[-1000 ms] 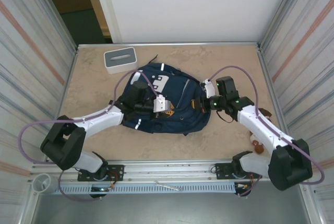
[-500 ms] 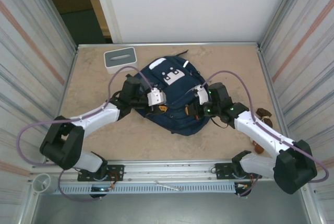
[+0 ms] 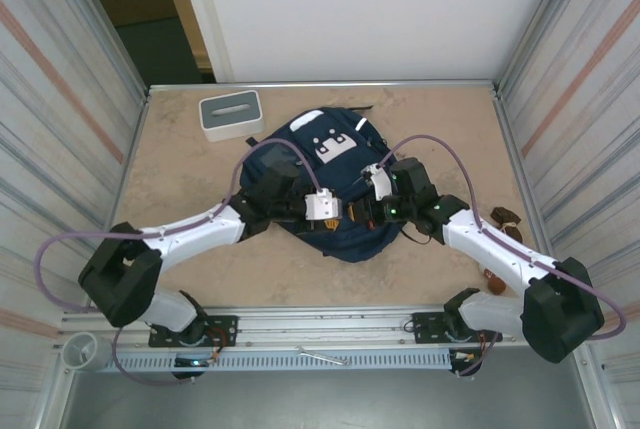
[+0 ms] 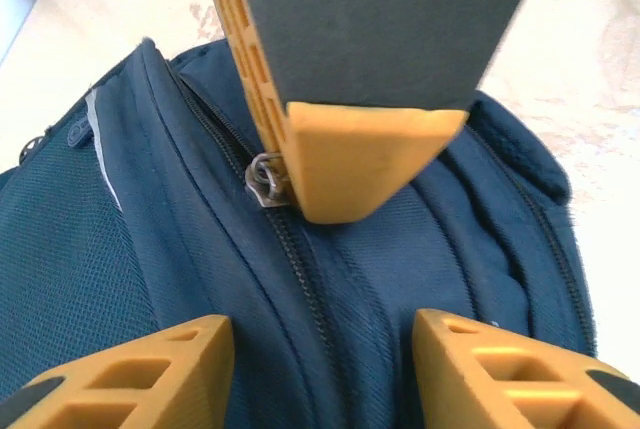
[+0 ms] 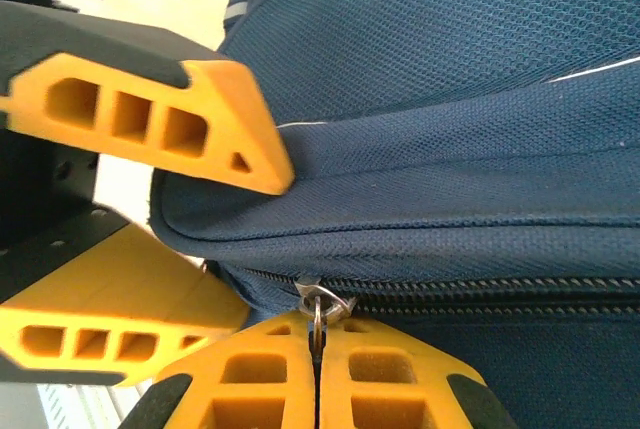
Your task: Pack the student bag
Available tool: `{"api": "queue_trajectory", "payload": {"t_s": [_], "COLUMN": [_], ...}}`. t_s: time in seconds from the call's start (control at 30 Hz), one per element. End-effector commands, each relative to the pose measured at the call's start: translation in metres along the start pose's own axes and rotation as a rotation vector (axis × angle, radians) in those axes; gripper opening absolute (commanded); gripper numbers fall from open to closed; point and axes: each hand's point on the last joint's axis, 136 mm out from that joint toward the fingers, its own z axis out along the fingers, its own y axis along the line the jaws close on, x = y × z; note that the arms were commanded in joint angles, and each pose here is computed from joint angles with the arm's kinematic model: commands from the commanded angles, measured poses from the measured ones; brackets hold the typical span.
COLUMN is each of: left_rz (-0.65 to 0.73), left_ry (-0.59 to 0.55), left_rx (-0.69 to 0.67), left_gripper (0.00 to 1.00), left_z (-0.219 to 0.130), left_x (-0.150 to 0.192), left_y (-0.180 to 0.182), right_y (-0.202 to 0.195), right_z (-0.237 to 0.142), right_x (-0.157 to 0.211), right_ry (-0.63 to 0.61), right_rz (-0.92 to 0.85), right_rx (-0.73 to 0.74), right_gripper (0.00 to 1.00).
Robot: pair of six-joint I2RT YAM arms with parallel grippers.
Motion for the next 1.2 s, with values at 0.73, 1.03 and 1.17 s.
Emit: {"api": "queue_trajectory", "payload": {"t_s": [0.73, 1.03, 1.17], "left_rz": [-0.139, -0.051, -0.048], "left_ry": [-0.107, 0.015, 0.044], "left_rx": [-0.085, -0.080, -0.087], "left_gripper": [0.43, 0.64, 0.50], "left_z": [-0.042, -0.010, -0.001], "left_x": [0.010, -0.012, -0.008], "left_y": [0.025, 0.015, 0.021], "right_y": [-0.033, 0.012, 0.021], "right_z": [-0.018, -0.022, -0.021], "right_x": [-0.030, -0.041, -0.036], "right_ry": [-0.071, -0.118, -0.100], "right_rz": [0.101, 0.027, -0.001], "right_rx": [0.042, -0.076, -0.101], "right_gripper": [0.00, 0.00, 0.00]}}
